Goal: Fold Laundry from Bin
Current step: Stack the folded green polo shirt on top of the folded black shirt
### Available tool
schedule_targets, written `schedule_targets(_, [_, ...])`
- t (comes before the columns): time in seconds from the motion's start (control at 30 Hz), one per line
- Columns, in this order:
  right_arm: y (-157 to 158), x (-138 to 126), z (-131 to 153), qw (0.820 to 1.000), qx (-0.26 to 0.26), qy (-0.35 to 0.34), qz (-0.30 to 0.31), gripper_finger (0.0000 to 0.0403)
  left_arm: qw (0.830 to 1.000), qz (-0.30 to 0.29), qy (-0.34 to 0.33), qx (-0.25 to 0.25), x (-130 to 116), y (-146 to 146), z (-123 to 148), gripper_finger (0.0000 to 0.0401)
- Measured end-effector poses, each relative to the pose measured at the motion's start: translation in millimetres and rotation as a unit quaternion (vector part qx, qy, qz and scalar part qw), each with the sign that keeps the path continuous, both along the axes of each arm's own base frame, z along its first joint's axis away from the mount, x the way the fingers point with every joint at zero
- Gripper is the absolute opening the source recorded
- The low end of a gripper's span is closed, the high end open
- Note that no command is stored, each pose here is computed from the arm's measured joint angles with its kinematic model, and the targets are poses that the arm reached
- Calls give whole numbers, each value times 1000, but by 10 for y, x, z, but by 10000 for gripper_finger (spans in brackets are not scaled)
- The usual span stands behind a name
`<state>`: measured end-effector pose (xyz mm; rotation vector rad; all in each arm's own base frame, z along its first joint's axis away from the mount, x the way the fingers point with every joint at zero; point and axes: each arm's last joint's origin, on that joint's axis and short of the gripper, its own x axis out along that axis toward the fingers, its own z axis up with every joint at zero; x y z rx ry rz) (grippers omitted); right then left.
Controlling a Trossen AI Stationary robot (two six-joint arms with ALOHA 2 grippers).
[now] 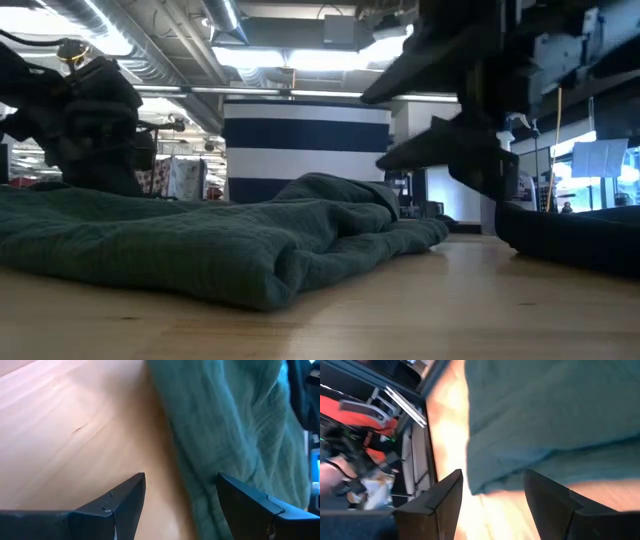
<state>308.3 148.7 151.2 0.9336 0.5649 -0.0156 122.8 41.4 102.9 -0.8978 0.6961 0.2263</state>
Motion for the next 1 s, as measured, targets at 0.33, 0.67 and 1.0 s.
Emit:
schedule_targets(0.33, [-76,-143,189,1000,-17,22,-11,209,1000,-15,-15,-9,120,41,-60,240])
schedule_targets(0.67, [-142,-251,346,999,-34,33,-26,209,996,-67,-50,-20,248,5,-102,240])
schedule_targets(1.0, [-75,-313,211,993,-2,83,-81,209,993,-100,-64,5,338,-11,-77,206])
